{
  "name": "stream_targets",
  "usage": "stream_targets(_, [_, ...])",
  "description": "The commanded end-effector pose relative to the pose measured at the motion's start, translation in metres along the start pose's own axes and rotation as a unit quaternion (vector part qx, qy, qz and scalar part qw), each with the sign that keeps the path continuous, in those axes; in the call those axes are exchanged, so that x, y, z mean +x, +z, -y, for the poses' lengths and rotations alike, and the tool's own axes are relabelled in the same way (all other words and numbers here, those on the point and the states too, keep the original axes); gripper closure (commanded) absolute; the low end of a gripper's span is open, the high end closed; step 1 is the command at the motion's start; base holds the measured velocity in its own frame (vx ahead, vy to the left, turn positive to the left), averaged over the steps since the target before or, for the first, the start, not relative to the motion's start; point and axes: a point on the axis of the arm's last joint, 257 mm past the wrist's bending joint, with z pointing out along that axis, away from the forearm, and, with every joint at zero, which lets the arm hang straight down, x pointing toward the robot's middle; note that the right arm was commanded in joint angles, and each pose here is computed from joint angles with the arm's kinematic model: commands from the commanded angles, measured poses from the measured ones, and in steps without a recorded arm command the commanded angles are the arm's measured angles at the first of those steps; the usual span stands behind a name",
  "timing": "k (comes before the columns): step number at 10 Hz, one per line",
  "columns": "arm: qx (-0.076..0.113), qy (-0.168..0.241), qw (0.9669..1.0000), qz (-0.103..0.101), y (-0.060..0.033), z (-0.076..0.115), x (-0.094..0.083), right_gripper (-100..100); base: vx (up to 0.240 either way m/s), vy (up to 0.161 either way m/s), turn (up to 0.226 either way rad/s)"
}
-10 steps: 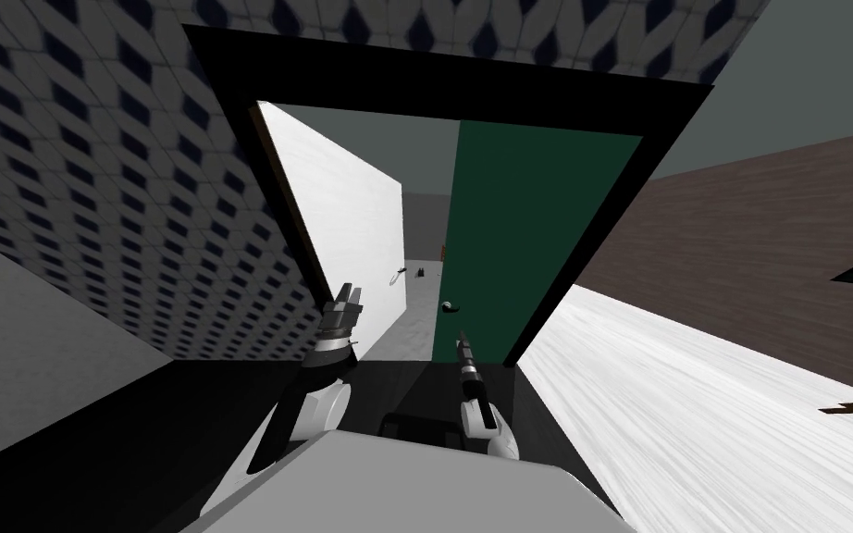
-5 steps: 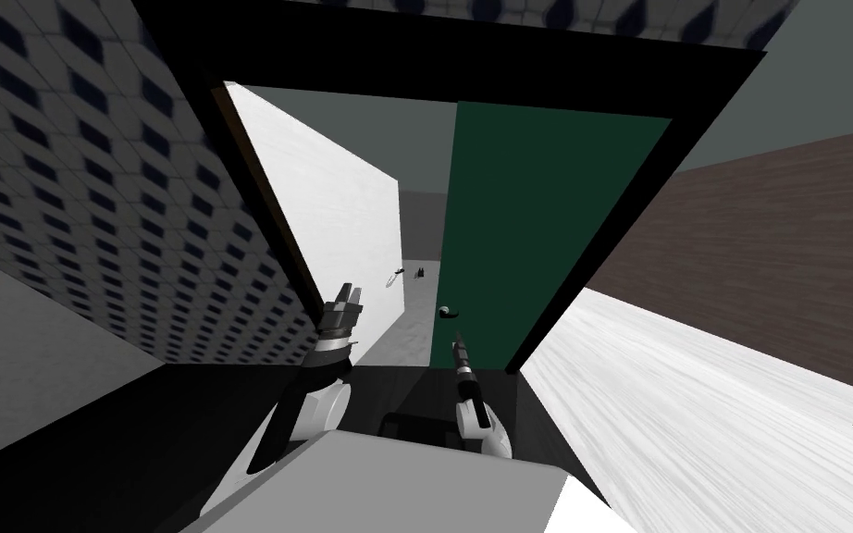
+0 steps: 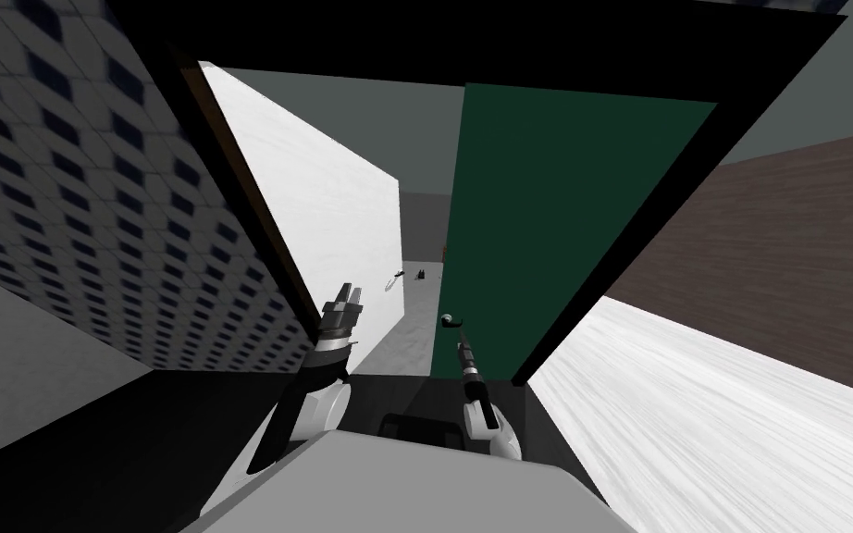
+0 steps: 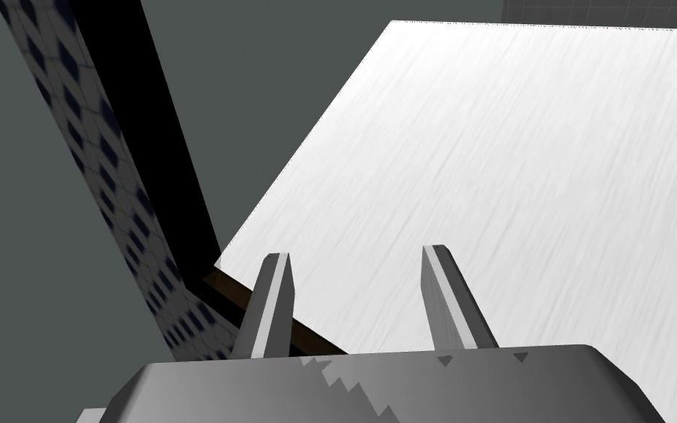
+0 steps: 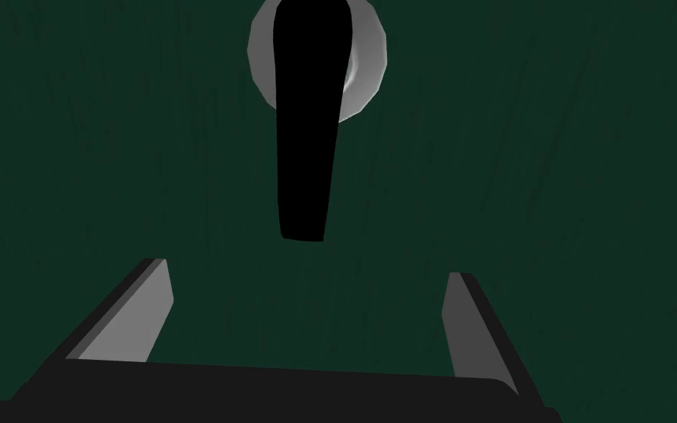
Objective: Push the door open
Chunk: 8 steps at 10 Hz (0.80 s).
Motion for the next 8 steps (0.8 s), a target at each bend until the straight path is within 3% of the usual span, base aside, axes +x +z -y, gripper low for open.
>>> stream_targets(1, [0.001,-0.002,1.0,0.002,0.0004,0.0,-0.004,-100,0.21,0.009,0.023])
stream_targets(5, [0.002,0.025,0.9997,0.004,0.0012,0.0,0.019,-100,0.205,0.018,0.023])
stream_targets(6, [0.002,0.019,0.9998,0.004,0.0005,0.001,0.013,-100,0.087,0.001,0.007])
stream_targets(7, [0.002,0.019,0.9998,0.004,0.0005,0.001,0.013,100,-0.011,0.002,-0.005])
stream_targets(8, [0.002,0.019,0.9998,0.004,0.0005,0.001,0.013,100,-0.026,-0.001,0.004])
